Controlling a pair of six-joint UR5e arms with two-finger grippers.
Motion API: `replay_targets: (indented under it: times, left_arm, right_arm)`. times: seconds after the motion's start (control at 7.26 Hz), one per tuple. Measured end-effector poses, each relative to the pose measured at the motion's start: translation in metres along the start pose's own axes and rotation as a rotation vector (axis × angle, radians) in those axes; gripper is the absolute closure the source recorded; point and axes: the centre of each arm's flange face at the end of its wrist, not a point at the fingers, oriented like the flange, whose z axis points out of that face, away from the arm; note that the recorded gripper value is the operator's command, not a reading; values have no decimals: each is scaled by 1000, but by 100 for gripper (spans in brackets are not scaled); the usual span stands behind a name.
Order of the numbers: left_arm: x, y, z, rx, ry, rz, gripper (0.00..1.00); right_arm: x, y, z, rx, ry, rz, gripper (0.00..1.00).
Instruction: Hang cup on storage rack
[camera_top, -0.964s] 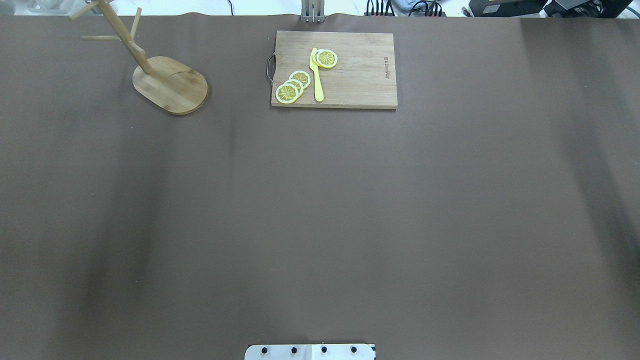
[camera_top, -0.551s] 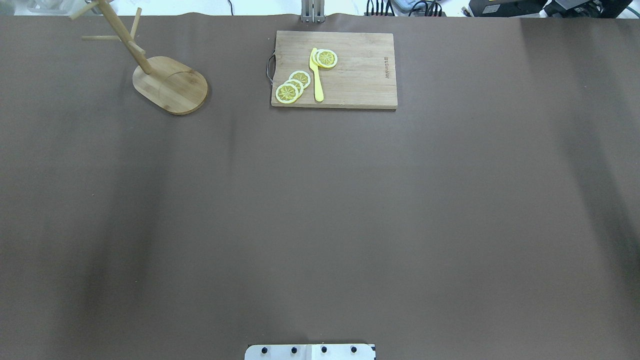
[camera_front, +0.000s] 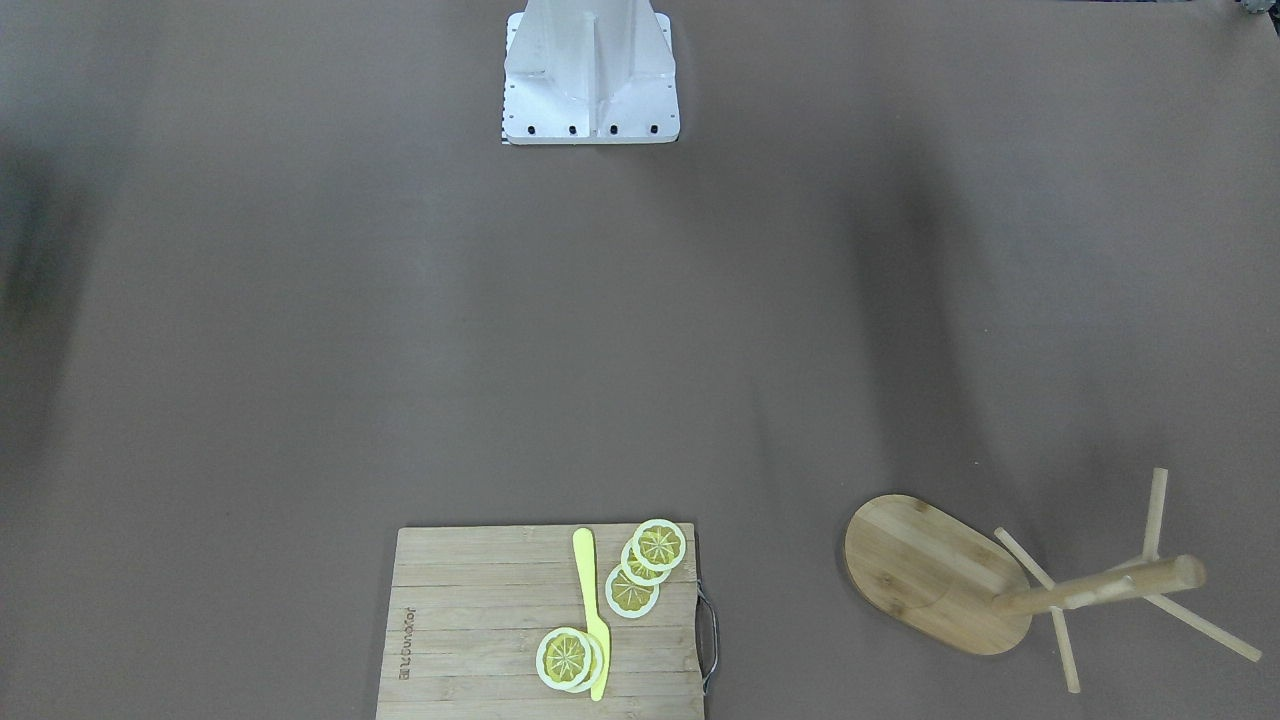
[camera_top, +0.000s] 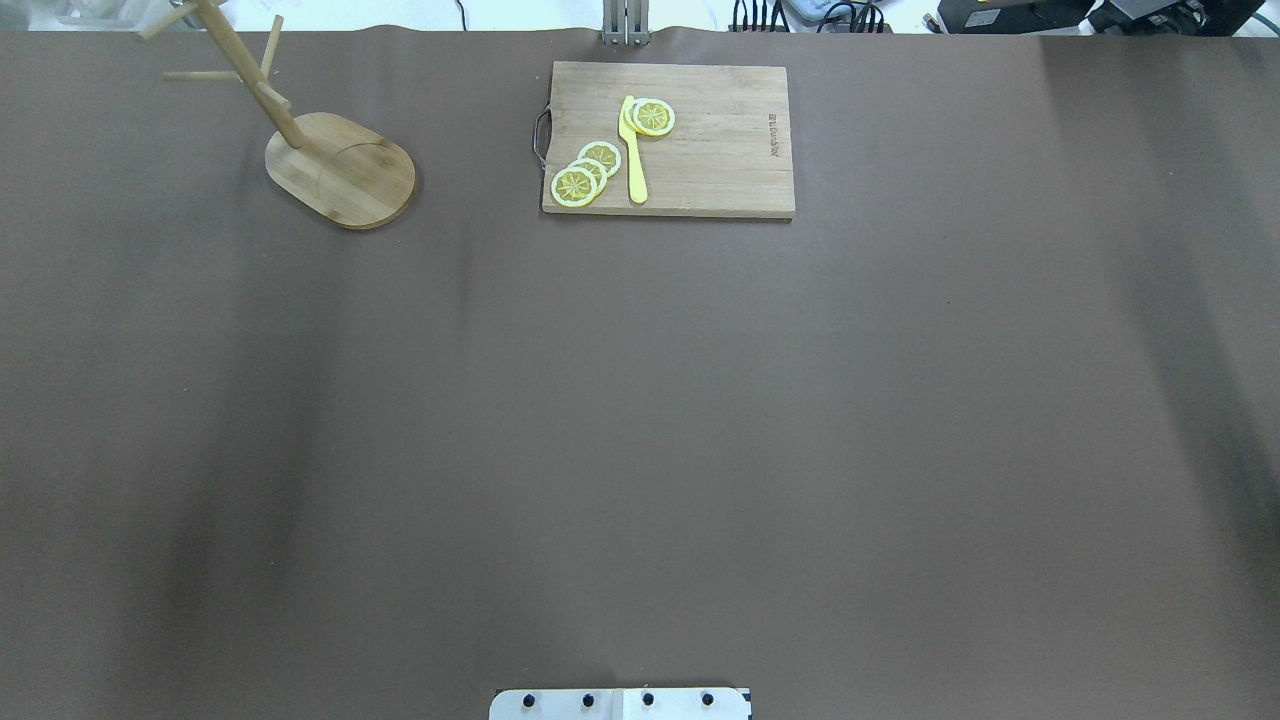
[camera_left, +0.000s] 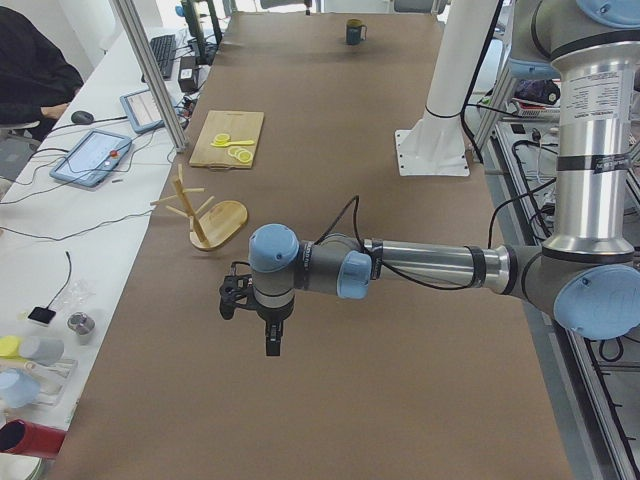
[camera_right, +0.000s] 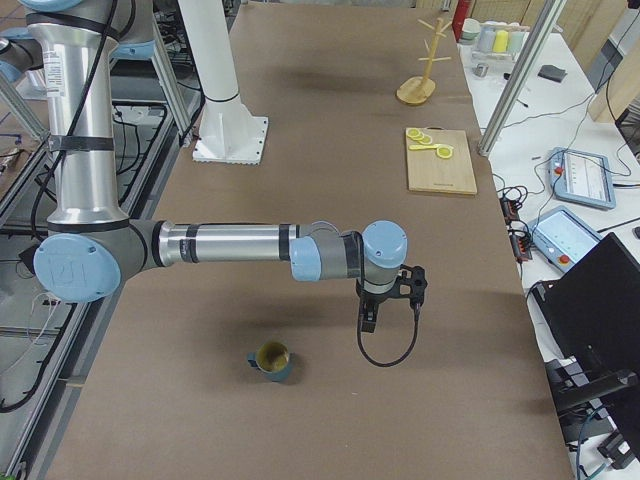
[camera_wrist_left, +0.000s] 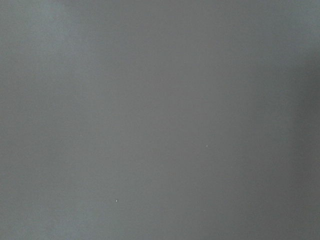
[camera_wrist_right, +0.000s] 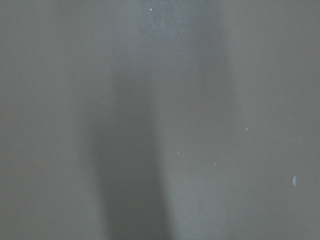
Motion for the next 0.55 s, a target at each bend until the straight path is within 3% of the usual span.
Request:
replay_targets:
  times: [0.55]
  left_arm:
    - [0, -1, 0, 1, -2, -1, 2]
  right_arm:
    - [-2, -1, -1, 3, -1, -1, 0]
